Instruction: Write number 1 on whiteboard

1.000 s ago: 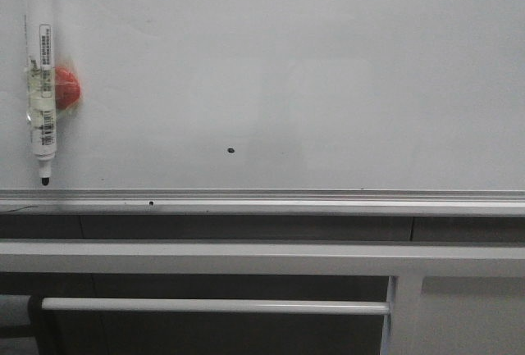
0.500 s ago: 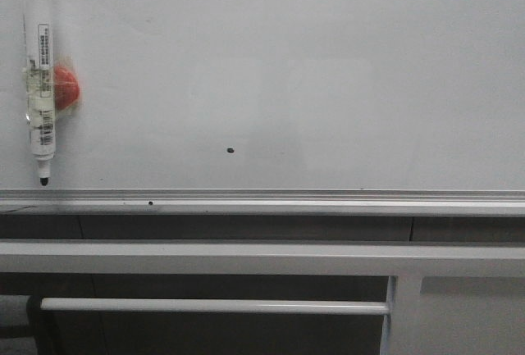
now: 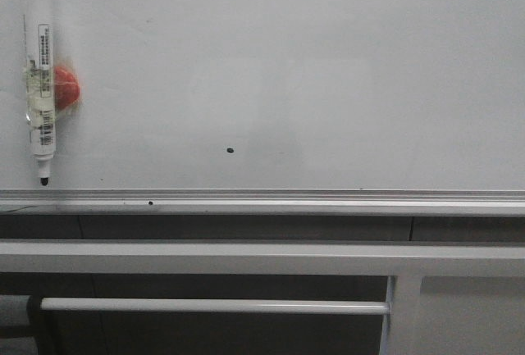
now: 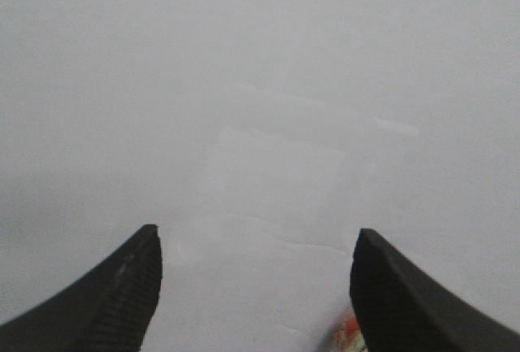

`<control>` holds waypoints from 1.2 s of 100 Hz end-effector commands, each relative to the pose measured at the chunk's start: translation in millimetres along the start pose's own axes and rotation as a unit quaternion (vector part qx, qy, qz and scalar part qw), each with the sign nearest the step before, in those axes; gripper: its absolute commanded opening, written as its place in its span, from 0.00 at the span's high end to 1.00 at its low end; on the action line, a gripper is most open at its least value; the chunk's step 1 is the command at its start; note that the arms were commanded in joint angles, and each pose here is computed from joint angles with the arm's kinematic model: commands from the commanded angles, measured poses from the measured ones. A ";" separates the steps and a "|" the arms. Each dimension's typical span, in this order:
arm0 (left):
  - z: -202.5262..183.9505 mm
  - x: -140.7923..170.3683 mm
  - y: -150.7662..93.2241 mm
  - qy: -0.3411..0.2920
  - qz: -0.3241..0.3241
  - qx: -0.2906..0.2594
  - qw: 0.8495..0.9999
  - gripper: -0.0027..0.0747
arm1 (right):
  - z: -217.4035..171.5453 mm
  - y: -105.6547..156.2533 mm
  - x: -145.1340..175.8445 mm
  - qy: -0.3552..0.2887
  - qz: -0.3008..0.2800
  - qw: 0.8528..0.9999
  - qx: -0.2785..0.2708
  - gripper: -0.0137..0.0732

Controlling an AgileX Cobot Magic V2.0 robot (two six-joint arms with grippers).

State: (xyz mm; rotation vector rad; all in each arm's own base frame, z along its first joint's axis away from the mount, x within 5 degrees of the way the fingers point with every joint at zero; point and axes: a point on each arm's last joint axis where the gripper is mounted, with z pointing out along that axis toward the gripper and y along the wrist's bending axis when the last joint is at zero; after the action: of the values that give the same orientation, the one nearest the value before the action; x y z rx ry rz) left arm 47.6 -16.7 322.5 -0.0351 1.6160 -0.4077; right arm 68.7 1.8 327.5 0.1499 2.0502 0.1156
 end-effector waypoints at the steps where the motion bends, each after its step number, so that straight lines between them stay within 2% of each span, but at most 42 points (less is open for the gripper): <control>1: 10.8 -21.9 -6.4 -0.028 0.025 0.031 0.999 0.37 | -3.0 2.1 -14.4 -0.041 -0.007 0.999 -0.005 0.92; 11: 19.7 -24.1 -11.9 -0.042 0.033 0.078 0.995 0.37 | -3.0 2.1 -14.4 -0.041 -0.007 0.999 -0.005 0.92; 21: 25.1 -15.1 -19.1 -0.060 0.084 0.136 0.985 0.37 | -3.0 2.1 -14.4 -0.041 -0.007 0.999 -0.005 0.92; 33: 31.7 10.4 -23.1 -0.031 0.056 0.185 0.981 0.37 | -3.0 2.1 -14.4 -0.041 -0.007 0.999 -0.005 0.92; 42: 36.6 28.0 -20.6 -0.020 0.047 0.189 0.981 0.37 | -3.0 2.1 -14.4 -0.041 -0.007 0.999 -0.005 0.92; 57: 39.7 42.8 -13.6 -0.052 0.044 0.178 0.982 0.37 | -3.0 2.1 -14.4 -0.041 -0.007 0.999 -0.005 0.92; 83: 42.4 71.8 -4.9 -0.040 0.047 0.172 0.983 0.37 | -3.0 2.1 -14.4 -0.041 -0.007 0.999 -0.005 0.92; 94: 48.6 79.6 -4.9 -0.023 0.048 0.171 0.984 0.37 | -3.0 2.1 -14.4 -0.041 -0.007 0.999 -0.005 0.92; 107: 57.9 82.6 -8.4 -0.036 0.043 0.182 0.982 0.37 | -3.0 2.1 -14.4 -0.041 -0.007 0.999 -0.005 0.92; 120: 71.4 91.1 -10.6 -0.011 0.044 0.180 0.983 0.37 | -3.0 2.1 -14.4 -0.041 -0.007 0.999 -0.005 0.92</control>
State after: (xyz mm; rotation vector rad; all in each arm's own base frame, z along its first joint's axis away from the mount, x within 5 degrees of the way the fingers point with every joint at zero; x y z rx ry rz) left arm 97.7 -62.3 223.6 0.3275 1.5854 -0.5838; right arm 68.7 1.8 327.5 0.1499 2.0502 0.1156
